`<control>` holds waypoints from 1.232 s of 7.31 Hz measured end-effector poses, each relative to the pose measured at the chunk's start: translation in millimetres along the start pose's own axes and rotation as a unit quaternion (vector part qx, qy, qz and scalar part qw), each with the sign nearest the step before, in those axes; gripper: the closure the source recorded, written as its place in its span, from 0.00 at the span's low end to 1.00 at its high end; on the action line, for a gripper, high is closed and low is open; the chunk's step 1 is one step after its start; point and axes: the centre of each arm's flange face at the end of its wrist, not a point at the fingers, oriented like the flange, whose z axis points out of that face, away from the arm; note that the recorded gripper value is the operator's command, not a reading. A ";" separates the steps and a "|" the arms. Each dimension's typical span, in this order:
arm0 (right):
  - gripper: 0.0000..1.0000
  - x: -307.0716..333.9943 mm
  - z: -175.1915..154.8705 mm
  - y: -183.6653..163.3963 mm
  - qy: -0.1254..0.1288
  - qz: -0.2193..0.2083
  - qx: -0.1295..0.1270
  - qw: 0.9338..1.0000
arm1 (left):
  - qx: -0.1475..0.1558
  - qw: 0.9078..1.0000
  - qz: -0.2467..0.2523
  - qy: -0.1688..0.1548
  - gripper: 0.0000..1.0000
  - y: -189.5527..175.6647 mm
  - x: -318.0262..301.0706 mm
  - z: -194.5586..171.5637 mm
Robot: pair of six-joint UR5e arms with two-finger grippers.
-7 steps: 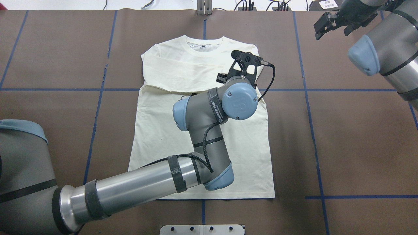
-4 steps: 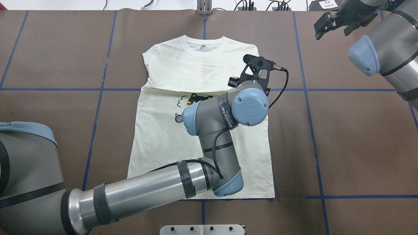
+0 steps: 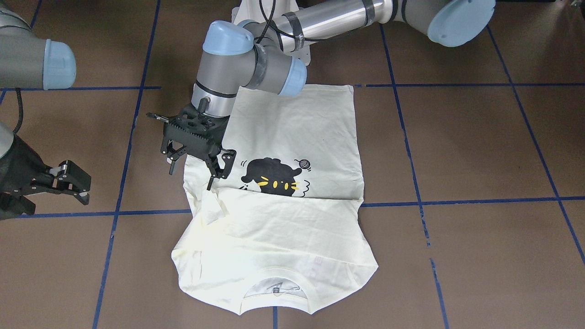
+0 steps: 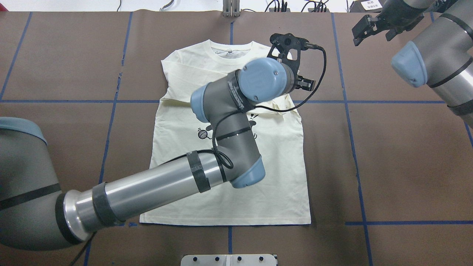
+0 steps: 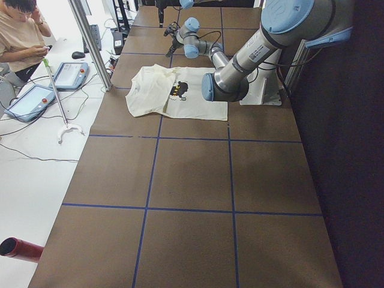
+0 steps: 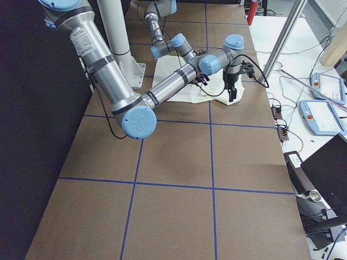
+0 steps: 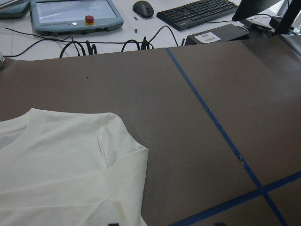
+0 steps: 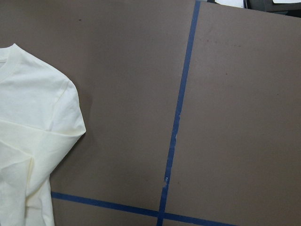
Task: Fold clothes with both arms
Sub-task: 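Release the sleeve and raise the left gripper away from the shirt, then lower both grippers to the hem corners nearest the robot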
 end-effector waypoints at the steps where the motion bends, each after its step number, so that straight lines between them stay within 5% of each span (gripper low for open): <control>1: 0.00 -17.4 9.2 7.7 -0.015 0.004 0.007 1.000 | -0.033 0.999 0.009 -0.004 0.00 -15.2 -33.3 -18.4; 3: 0.00 -75.9 24.2 42.7 -0.043 0.050 0.022 0.998 | -0.090 0.995 0.023 -0.044 0.00 -9.2 -88.9 -65.7; 6: 0.02 -167.7 26.8 191.5 -0.070 0.131 0.030 0.989 | -0.114 0.992 0.023 -0.052 0.01 75.5 -183.3 -155.3; 8: 0.05 -199.2 33.9 294.9 -0.064 0.174 0.037 0.982 | -0.122 0.990 -0.053 -0.046 0.26 145.1 -214.3 -194.7; 9: 0.05 -209.3 34.9 323.9 -0.066 0.190 0.037 0.979 | -0.127 0.986 -0.103 -0.044 0.27 187.2 -216.1 -197.7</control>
